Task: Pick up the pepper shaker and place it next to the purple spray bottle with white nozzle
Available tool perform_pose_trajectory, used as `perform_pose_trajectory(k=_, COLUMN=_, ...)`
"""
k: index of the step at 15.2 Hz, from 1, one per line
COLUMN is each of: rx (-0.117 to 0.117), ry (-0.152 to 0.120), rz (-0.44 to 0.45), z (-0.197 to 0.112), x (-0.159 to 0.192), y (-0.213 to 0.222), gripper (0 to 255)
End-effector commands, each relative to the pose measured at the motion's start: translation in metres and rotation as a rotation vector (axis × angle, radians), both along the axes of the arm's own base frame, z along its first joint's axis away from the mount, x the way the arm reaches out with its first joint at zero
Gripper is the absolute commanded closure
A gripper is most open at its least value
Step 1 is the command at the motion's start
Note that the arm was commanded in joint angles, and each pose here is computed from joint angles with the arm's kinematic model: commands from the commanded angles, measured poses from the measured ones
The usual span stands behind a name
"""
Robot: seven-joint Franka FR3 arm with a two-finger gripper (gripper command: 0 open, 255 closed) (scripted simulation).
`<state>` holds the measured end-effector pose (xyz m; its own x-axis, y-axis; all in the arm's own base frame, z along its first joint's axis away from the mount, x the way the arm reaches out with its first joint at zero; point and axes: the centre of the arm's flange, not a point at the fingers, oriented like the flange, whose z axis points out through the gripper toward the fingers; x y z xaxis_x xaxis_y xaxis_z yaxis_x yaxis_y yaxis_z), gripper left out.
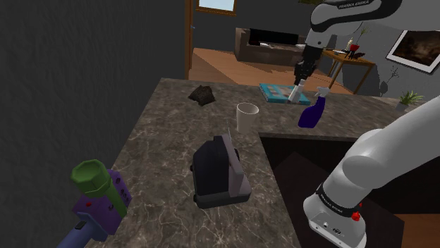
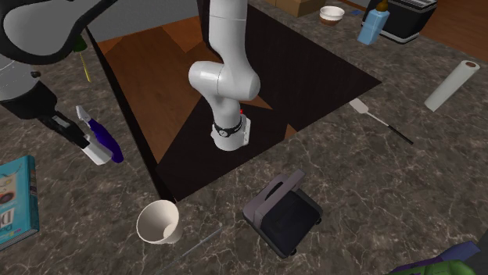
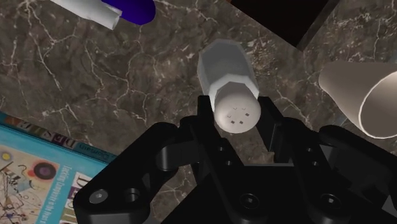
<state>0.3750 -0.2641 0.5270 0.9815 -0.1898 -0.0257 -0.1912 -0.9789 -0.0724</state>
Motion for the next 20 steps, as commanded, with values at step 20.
perform_pose_trajectory(k=20, rx=0.000, ry=-0.001, rz=0.000, z=-0.112, x=0.000, y=0.000, gripper=255)
